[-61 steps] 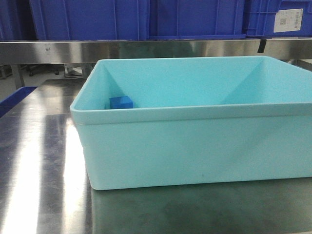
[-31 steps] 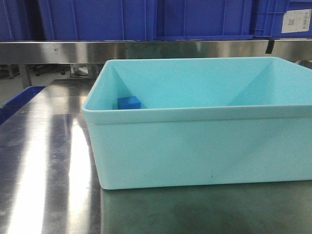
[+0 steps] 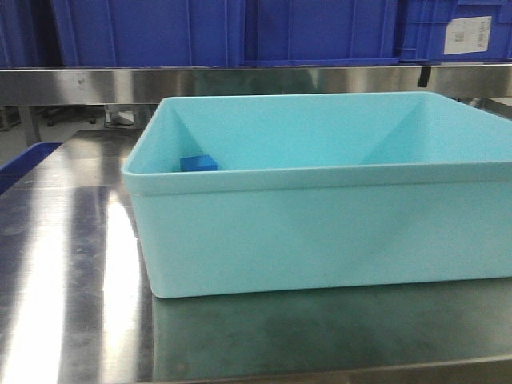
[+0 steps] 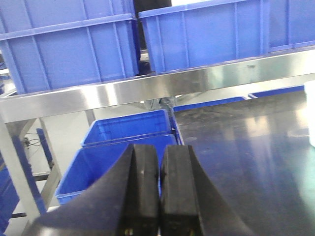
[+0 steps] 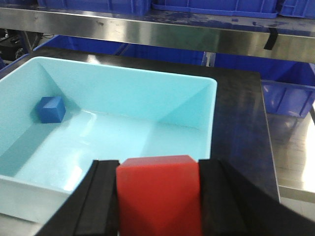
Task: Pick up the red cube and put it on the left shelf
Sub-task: 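Hold the red cube in the right gripper while backing away from the table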
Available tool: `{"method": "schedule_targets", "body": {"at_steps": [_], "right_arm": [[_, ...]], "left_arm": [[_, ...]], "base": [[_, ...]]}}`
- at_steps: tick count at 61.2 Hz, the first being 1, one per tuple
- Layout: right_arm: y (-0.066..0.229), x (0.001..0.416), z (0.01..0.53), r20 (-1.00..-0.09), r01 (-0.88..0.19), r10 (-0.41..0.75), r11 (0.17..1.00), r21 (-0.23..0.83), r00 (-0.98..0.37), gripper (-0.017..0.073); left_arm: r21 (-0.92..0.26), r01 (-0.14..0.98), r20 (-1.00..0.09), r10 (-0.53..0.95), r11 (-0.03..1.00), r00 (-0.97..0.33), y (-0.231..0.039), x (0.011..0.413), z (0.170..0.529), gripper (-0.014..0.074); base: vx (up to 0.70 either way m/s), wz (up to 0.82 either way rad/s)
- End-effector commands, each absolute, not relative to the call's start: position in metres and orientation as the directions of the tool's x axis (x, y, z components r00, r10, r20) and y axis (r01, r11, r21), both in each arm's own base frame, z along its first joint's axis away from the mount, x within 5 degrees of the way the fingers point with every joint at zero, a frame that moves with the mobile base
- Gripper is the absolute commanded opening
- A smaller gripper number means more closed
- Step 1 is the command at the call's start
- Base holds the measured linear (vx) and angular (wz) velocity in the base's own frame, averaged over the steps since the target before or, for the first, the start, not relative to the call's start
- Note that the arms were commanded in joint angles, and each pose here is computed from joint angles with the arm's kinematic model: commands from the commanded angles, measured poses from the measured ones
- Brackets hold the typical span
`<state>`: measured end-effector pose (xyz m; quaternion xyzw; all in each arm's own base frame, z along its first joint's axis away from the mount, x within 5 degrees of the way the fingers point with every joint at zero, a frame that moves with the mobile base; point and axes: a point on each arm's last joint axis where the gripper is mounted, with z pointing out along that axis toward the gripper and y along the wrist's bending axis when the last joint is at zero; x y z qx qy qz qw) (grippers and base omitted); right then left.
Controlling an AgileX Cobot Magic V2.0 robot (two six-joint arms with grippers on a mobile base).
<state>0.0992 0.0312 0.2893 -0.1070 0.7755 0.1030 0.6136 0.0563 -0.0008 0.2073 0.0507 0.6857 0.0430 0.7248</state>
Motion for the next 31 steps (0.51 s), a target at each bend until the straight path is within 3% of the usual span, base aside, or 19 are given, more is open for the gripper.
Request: {"method": "schedule_targets", "body": {"at_steps": [1, 31], "right_arm": [[0.0314, 0.1003, 0.3057, -0.992, -0.295, -0.015, 0.955, 0.022, -0.124, 0.0058], [0.0314, 0.1003, 0.3057, -0.992, -0.295, -0.015, 0.955, 0.022, -0.124, 0.0058]], "left_arm": [[0.128, 0.004, -0.984, 0.126, 0.992, 0.124, -0.0011, 0.0566, 0.208, 0.0106], [0.128, 0.004, -0.984, 0.126, 0.992, 0.124, -0.0011, 0.0566, 0.208, 0.0106]], "base": [[-0.1, -0.28], [-0.07, -0.01]]}}
